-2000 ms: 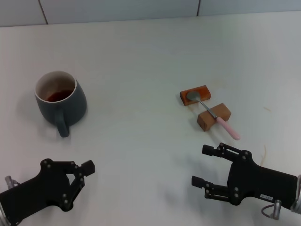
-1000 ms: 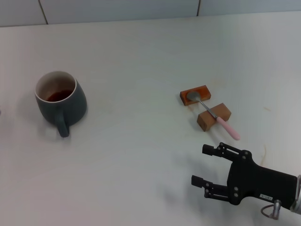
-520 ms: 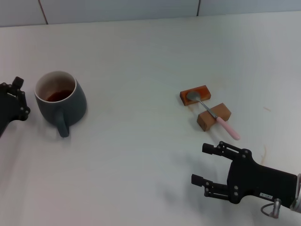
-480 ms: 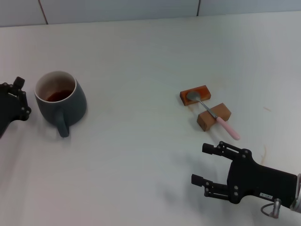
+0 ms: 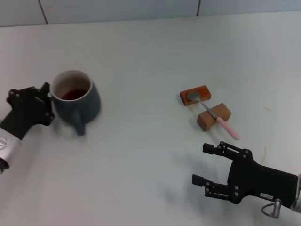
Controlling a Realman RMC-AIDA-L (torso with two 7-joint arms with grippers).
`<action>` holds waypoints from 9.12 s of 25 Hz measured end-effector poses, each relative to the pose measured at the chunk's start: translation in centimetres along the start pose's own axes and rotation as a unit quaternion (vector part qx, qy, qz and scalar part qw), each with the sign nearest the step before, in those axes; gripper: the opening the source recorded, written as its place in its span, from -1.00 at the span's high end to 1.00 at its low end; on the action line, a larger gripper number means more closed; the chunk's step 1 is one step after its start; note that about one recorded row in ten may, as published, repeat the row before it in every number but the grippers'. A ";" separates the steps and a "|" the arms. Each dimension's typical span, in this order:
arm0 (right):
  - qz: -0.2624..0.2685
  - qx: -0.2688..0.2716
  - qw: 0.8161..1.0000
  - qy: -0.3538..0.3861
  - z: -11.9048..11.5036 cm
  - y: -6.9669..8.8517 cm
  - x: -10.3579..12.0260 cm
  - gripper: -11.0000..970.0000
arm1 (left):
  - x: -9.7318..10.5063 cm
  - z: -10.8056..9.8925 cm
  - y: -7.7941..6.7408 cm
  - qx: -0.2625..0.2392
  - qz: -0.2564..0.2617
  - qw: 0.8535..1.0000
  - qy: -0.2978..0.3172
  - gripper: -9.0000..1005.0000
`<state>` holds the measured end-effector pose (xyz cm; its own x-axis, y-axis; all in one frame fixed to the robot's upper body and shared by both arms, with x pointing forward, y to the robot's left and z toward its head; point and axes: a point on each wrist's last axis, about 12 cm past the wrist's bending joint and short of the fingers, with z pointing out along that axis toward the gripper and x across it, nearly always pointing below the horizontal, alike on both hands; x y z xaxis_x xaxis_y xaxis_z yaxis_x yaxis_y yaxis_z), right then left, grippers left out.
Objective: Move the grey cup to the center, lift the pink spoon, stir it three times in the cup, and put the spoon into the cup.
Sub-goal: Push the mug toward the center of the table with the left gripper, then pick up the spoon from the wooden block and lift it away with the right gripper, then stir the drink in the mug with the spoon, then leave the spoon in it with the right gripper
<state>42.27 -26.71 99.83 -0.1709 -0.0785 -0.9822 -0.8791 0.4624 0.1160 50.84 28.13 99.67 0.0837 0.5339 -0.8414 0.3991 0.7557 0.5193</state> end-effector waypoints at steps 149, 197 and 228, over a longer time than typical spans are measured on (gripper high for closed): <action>0.657 0.137 0.723 -0.165 -3.0 0.3 2.1 -0.65 | -0.9 -9.2 -2.9 0.260 -0.259 0.925 -0.101 -0.71; 0.673 0.147 0.711 -0.141 -0.3 -2.1 1.6 -0.29 | -0.8 -9.3 -2.4 0.245 -0.254 0.930 -0.104 -0.71; 0.132 0.049 0.970 -0.196 -2.1 -7.6 -9.3 0.74 | -0.8 -9.7 -2.8 0.248 -0.258 0.928 -0.104 -0.71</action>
<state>49.62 -31.39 108.38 -0.1863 0.3869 -0.9031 -0.7776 0.5038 0.3762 40.78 29.30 100.30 -0.0802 0.0261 -0.9964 0.8016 0.5959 -0.0489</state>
